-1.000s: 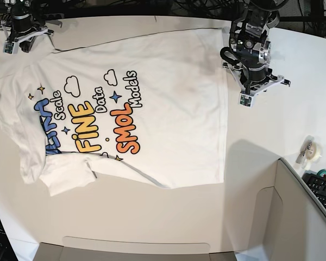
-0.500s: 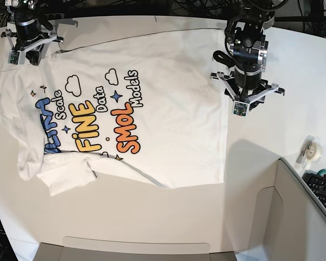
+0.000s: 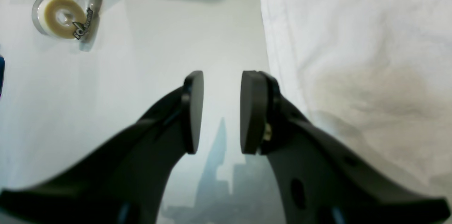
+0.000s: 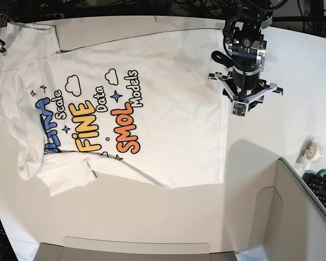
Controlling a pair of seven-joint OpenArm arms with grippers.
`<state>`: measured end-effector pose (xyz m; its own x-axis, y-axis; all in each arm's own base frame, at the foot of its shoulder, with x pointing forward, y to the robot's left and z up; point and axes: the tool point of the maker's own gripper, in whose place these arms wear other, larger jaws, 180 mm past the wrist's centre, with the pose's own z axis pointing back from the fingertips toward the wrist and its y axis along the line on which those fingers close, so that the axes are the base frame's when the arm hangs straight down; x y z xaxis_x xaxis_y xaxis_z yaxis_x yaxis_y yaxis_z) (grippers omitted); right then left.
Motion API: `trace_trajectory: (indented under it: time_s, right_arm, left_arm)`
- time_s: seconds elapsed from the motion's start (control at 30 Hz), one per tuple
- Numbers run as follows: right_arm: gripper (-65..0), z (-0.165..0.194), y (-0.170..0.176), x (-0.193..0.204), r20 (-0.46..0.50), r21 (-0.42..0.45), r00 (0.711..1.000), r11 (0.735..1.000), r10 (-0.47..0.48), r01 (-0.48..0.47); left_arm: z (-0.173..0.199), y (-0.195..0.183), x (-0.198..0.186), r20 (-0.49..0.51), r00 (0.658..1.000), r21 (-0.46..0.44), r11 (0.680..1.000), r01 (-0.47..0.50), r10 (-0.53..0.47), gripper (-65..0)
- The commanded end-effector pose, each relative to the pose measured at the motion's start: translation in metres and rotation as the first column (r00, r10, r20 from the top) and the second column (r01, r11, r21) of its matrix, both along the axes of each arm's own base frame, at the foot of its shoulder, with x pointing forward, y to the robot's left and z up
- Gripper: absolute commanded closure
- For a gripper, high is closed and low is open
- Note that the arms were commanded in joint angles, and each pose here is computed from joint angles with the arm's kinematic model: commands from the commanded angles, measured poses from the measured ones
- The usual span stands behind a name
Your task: Layout the t-shirt on the table in an organized manner, then fold the t-shirt properly
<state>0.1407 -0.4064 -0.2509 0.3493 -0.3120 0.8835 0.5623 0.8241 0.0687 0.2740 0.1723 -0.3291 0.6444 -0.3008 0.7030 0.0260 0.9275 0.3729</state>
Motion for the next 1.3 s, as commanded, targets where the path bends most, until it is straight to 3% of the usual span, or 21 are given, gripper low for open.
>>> trace_trajectory:
  time_s: [0.0, 0.1, 0.23, 0.47, 0.73, 0.97, 1.17, 1.27]
  right_arm:
    - [-34.0, 0.014, -0.002, 0.002, 0.031, 0.001, 0.999, 1.000, 0.026, -0.026]
    - [-34.5, 0.015, -0.001, -0.002, 0.043, 0.086, 0.996, 0.993, 0.080, -0.084]
    - [-34.6, -0.003, -0.011, -0.017, 0.040, 0.236, 0.996, 0.967, 0.083, -0.091]
    - [-34.7, -0.048, -0.043, -0.037, -0.002, 0.442, 0.998, 0.896, 0.056, -0.049]
    - [-34.7, -0.088, -0.030, -0.016, -0.013, 0.529, 0.983, 0.836, 0.182, -0.147]
    - [-34.7, -0.117, -0.001, 0.011, -0.019, 0.610, 0.962, 0.766, 0.274, -0.206]
    - [-34.7, -0.119, 0.002, 0.019, -0.045, 0.606, 0.950, 0.765, 0.308, -0.219]
    - [-34.6, -0.126, 0.011, 0.022, -0.062, 0.618, 0.939, 0.752, 0.339, -0.230]
  left_arm:
    - [0.010, 0.002, 0.005, 0.041, 0.999, -0.022, 1.000, -0.007, 0.007, -18.3]
    - [0.007, 0.005, 0.006, 0.024, 0.999, -0.131, 0.991, -0.039, 0.042, -20.4]
    - [0.004, 0.007, 0.004, 0.000, 0.997, -0.258, 0.963, -0.072, 0.075, -22.4]
    - [-0.006, 0.008, -0.006, -0.042, 0.996, -0.299, 0.950, -0.091, 0.083, -22.6]
    - [-0.010, 0.005, -0.010, -0.056, 0.996, -0.301, 0.950, -0.089, 0.076, -22.6]
    - [-0.013, 0.005, -0.014, -0.069, 0.995, -0.298, 0.950, -0.093, 0.075, -22.6]
    - [-0.014, 0.005, -0.016, -0.074, 0.995, -0.298, 0.950, -0.093, 0.074, -22.6]
    - [-0.015, 0.005, -0.016, -0.076, 0.994, -0.298, 0.950, -0.093, 0.074, -22.5]
